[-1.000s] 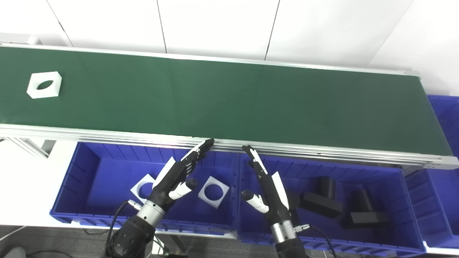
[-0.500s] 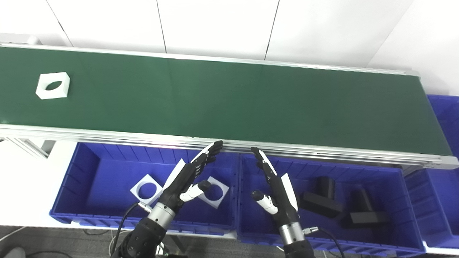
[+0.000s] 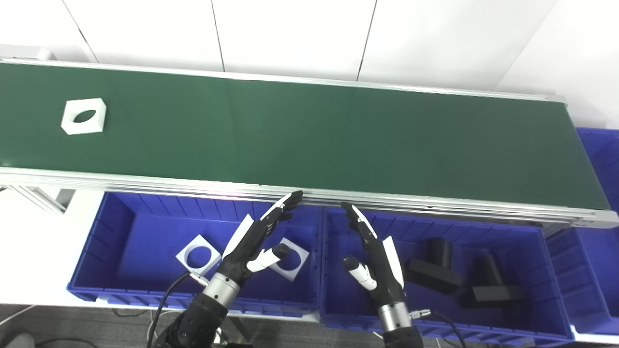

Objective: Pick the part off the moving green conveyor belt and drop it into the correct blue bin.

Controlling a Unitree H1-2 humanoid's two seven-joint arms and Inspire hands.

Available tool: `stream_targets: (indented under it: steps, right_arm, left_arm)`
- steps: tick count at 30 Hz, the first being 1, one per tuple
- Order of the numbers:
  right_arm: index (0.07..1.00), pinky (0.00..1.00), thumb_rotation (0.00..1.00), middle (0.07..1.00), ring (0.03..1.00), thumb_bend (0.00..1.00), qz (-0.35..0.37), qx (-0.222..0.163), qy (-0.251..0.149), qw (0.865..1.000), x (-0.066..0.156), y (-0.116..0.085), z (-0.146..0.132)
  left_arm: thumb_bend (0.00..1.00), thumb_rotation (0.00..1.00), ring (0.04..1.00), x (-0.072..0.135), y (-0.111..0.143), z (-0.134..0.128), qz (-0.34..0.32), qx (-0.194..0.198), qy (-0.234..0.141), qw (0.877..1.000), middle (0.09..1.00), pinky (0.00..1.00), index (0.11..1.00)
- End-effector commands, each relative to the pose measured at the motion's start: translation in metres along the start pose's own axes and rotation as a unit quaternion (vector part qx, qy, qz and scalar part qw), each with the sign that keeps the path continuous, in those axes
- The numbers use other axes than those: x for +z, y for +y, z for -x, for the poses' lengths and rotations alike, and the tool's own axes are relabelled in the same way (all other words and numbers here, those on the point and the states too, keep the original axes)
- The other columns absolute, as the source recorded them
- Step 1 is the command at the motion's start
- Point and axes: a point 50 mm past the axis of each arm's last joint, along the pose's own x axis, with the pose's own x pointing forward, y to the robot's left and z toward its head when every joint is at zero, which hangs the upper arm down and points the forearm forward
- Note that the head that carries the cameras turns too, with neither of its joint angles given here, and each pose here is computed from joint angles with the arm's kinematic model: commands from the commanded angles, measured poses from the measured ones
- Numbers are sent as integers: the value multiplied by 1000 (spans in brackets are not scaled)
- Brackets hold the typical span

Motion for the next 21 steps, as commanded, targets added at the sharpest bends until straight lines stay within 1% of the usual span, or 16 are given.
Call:
stream_targets:
  steps: [1, 4, 8, 15, 21]
  right_arm:
    - [904, 896, 1000, 930, 931, 923, -9, -6, -35, 999, 8, -1, -6]
    - [906, 909, 999, 934, 937, 931, -11, -5, -27, 1000, 4, 0, -5]
    - [898, 910, 993, 931, 936, 954, -9, -4, -19, 1000, 0, 0, -5]
    - [902, 897, 998, 931, 932, 947, 2, -1, -17, 1000, -4, -1, -7]
    - [898, 888, 998, 928, 927, 942, 6, -2, -15, 1000, -7, -3, -7]
  left_arm:
    - [910, 947, 934, 6, 5, -6, -3, 4, -29, 1000, 938, 891, 925]
    - [910, 941, 936, 4, 4, -6, -1, 3, -24, 1000, 940, 892, 924]
    - [927, 932, 921, 0, 3, -7, -1, 3, -17, 1000, 936, 858, 919]
    - [943, 924, 913, -2, 1, -8, -3, 2, -13, 1000, 930, 844, 911]
    - [934, 901, 900, -5, -1, -10, 0, 3, -9, 1000, 924, 822, 906]
